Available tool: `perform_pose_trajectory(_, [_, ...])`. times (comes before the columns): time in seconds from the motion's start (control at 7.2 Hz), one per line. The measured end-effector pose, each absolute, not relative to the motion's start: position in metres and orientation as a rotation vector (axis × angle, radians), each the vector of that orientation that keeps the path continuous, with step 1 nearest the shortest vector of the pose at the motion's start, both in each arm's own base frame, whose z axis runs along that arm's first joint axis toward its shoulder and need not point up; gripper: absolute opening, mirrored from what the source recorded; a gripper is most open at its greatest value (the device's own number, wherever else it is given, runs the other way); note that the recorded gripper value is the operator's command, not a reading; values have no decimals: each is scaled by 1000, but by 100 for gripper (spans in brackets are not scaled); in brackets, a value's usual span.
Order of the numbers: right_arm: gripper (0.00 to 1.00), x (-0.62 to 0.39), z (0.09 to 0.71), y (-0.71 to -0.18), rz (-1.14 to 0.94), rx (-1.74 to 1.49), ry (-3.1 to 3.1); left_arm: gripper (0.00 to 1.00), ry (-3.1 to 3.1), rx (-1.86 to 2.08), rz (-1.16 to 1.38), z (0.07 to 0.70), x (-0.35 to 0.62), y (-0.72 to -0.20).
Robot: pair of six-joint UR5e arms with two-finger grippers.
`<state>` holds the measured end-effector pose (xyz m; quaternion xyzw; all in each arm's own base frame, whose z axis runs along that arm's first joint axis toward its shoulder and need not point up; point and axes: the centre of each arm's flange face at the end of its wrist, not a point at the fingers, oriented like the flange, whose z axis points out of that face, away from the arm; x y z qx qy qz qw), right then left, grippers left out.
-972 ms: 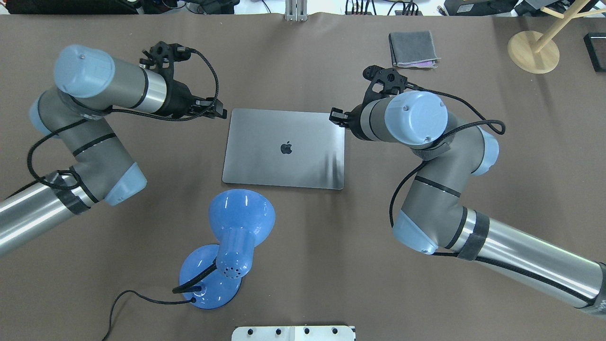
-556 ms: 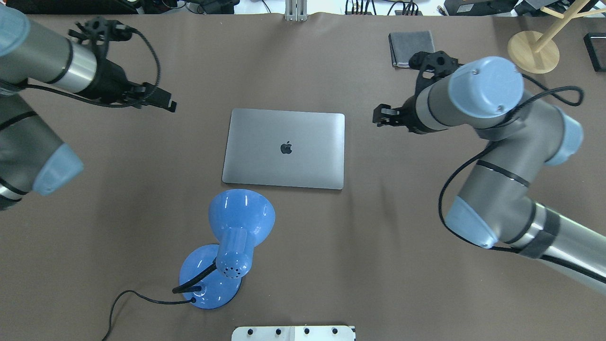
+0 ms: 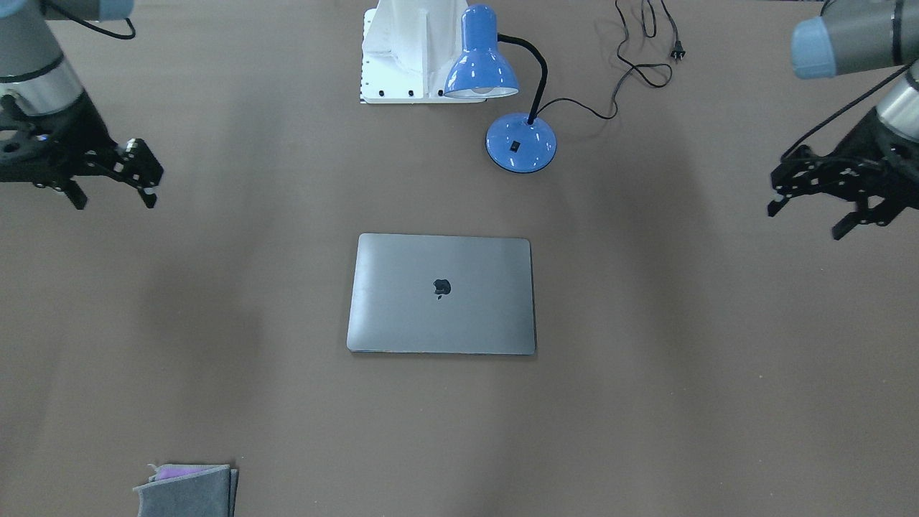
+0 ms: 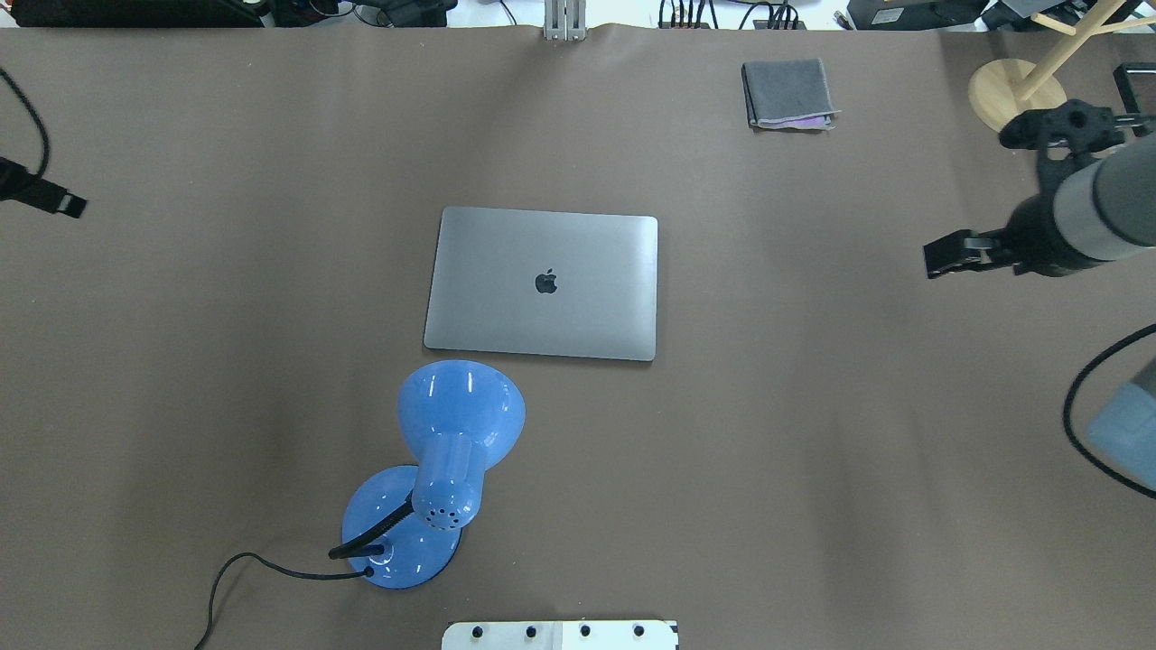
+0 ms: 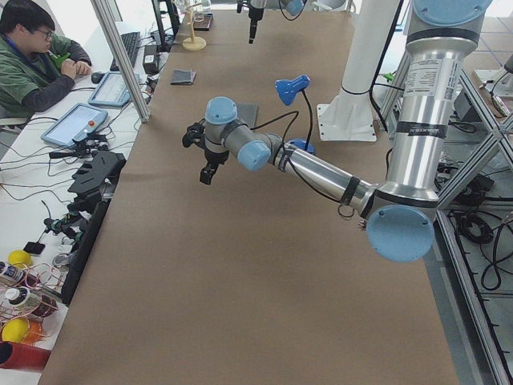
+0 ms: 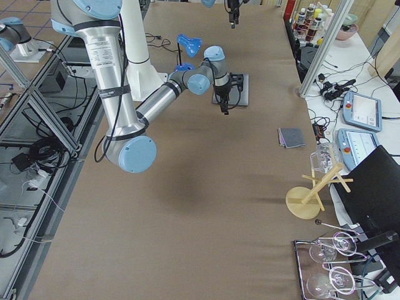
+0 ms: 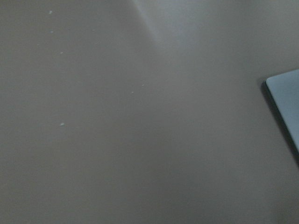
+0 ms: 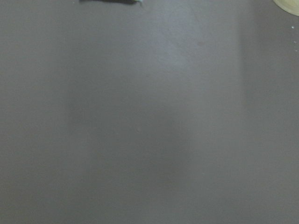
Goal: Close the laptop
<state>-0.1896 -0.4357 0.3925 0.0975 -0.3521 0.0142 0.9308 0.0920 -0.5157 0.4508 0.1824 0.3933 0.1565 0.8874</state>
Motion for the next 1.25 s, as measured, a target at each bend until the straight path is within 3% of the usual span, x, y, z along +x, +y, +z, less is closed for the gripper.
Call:
perform_pose_trajectory(0.28, [100, -97, 455, -416, -84, 172, -705, 100, 739, 319, 385, 496, 0, -506])
perform_pose_trajectory(0.56, [100, -21, 523, -370, -166, 135, -683, 100, 728, 230, 319, 551, -66, -465])
perform_pose_trajectory(0.83, [100, 13, 584, -337, -122, 44, -675, 99, 740, 143, 262, 613, -82, -421])
perform_pose_trajectory(1.25, [100, 24, 606, -328, -72, 2, -720, 99, 735, 133, 234, 635, -91, -391])
